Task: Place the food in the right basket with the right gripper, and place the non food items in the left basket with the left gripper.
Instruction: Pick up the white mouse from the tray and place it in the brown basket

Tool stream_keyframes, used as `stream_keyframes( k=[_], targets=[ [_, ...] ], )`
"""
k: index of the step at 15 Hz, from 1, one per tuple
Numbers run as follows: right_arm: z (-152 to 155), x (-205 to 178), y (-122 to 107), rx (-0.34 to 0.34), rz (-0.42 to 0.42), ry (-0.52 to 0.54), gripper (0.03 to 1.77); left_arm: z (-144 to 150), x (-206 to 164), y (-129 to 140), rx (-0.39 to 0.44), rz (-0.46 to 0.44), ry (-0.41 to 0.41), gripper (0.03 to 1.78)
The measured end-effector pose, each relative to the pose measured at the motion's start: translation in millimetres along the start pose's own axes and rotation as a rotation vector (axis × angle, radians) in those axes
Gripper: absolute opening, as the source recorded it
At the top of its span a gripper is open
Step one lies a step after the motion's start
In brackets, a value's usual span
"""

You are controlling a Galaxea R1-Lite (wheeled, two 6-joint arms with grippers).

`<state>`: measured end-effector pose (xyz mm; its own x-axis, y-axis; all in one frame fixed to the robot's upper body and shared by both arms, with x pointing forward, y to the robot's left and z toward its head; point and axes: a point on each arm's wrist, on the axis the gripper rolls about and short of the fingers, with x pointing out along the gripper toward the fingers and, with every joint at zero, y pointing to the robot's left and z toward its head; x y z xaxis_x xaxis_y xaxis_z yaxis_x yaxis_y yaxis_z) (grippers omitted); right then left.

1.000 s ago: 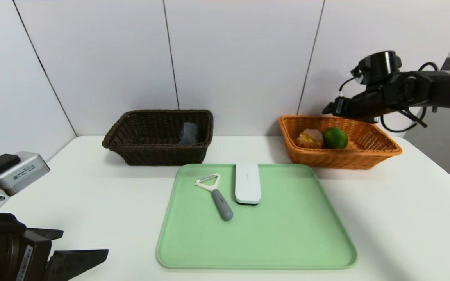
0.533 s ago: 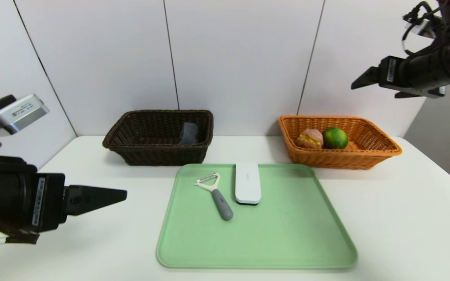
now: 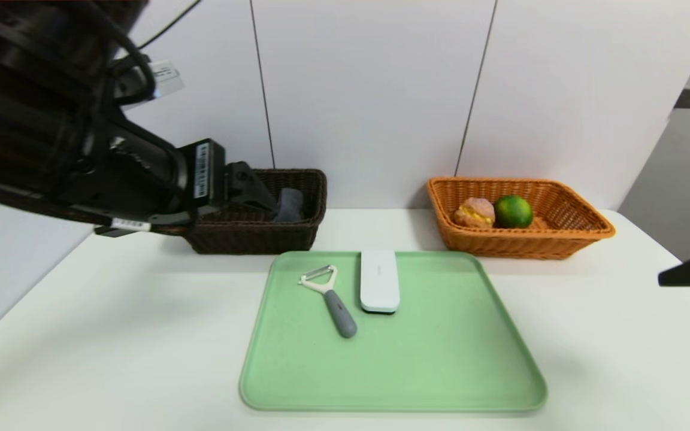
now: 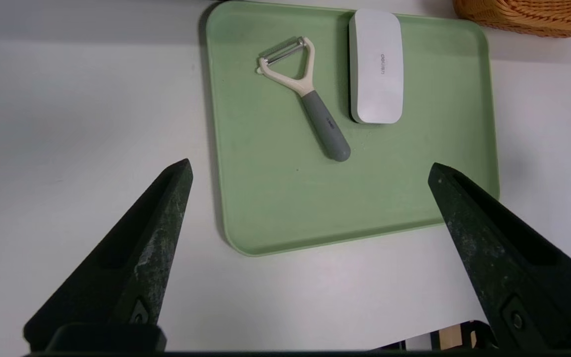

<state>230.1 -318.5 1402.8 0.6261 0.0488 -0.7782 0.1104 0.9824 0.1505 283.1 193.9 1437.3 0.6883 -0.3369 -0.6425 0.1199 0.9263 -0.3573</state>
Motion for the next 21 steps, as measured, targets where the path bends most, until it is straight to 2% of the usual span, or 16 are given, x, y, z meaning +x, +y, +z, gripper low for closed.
stream_keyframes(
  k=[3, 6, 8, 10, 13, 15, 17, 21],
  targets=[
    [-32.2, -9.6, -10.2, 0.002, -0.016, 0.003, 1.69, 7.2, 36.8, -40.6, 0.014, -0.011, 0.048, 1.69],
    [-46.0, -13.6, -14.3, 0.004, -0.009, 0.001, 1.69, -9.6, 74.6, -83.1, 0.132, -0.069, 0.078, 1.69],
    [-53.2, -12.4, -16.2, -0.014, -0.006, 0.008, 1.69, -20.8, 99.7, -97.5, 0.206, -0.062, 0.091, 1.69],
    [-52.9, -11.5, -16.0, -0.045, 0.004, -0.020, 1.69, -30.8, 123.8, -104.6, 0.239, -0.041, 0.117, 1.69],
    [-40.3, -8.8, -11.1, -0.099, 0.067, -0.157, 1.69, -43.5, 157.1, -109.2, 0.291, -0.003, 0.148, 1.69],
    [-29.8, -4.5, -6.6, -0.169, 0.126, -0.283, 1.69, -49.2, 175.5, -111.6, 0.343, 0.033, 0.130, 1.69],
    [-24.8, 4.2, -4.1, -0.243, 0.152, -0.366, 1.69, -53.8, 190.9, -113.6, 0.386, 0.047, 0.119, 1.69],
    [-30.0, 20.9, -5.1, -0.258, 0.140, -0.319, 1.70, -57.9, 212.4, -117.4, 0.398, 0.040, 0.094, 1.69]
  ],
)
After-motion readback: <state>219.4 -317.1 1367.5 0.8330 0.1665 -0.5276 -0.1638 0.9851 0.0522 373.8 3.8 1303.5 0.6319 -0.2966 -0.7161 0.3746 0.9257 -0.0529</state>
